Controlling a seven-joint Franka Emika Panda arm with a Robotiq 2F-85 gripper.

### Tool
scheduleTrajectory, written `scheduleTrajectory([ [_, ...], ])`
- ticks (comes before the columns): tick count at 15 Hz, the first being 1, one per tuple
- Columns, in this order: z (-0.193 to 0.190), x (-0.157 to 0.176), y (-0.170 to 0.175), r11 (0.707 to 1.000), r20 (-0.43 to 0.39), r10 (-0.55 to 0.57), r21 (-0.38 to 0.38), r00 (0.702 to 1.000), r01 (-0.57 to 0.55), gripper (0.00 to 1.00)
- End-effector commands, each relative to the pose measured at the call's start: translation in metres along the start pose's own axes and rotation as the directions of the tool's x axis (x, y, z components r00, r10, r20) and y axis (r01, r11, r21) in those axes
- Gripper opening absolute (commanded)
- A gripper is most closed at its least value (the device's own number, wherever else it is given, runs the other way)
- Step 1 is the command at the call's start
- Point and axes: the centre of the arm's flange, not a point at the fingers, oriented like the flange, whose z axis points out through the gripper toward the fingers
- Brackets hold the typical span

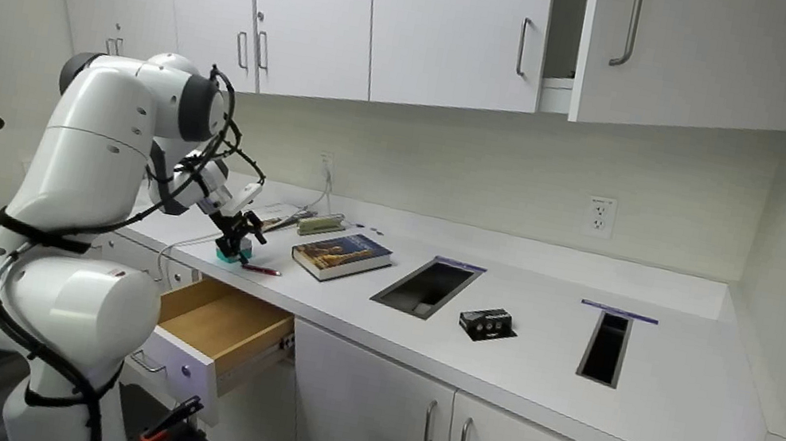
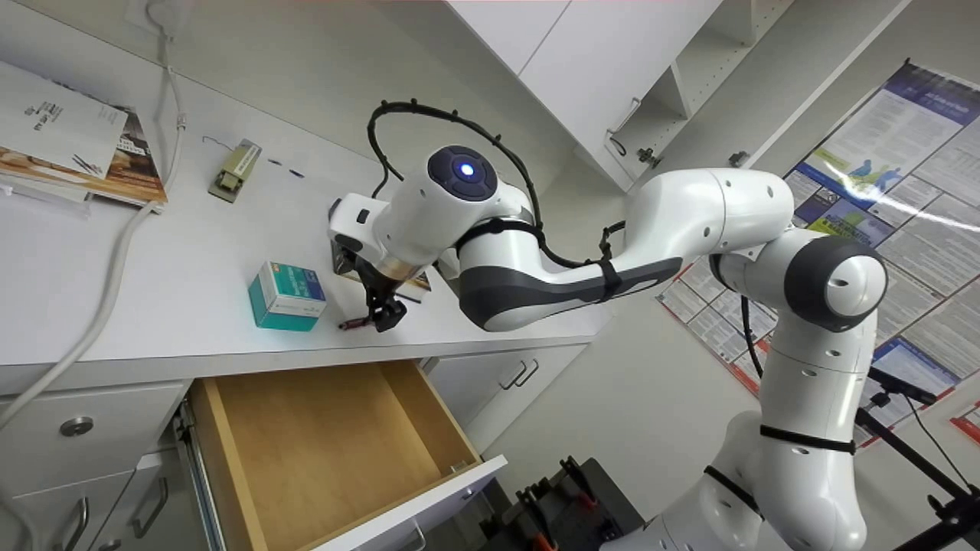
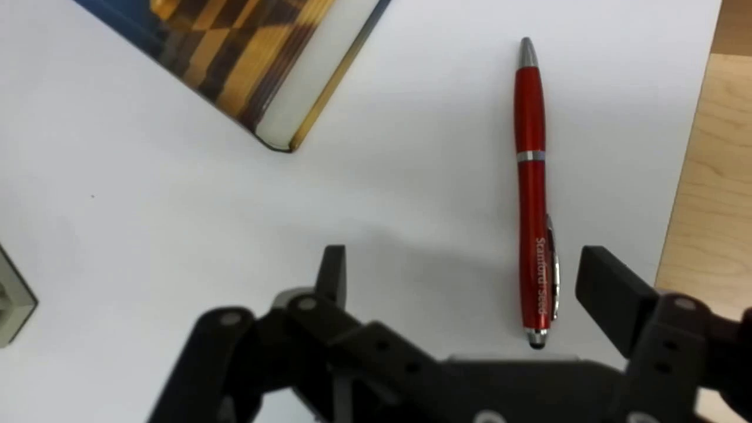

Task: Take the pen out of the open drawer and put it on the counter

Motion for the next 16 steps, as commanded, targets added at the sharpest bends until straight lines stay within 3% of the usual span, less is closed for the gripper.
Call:
scheduleTrajectory([
  [1, -0.004, 0.000, 0.004, 0.997, 0.007, -0.075, 0.012, 0.997, 0.075, 1.00],
  [11, 0.000, 0.000, 0.000, 0.995, 0.002, -0.100, -0.004, 0.995, 0.100, 1.00],
  [13, -0.027, -0.006, -0.001, 0.996, 0.035, -0.081, -0.045, 0.996, 0.083, 1.00],
  [16, -0.072, -0.021, -0.004, 0.989, 0.018, -0.113, -0.094, 0.993, 0.114, 1.00],
])
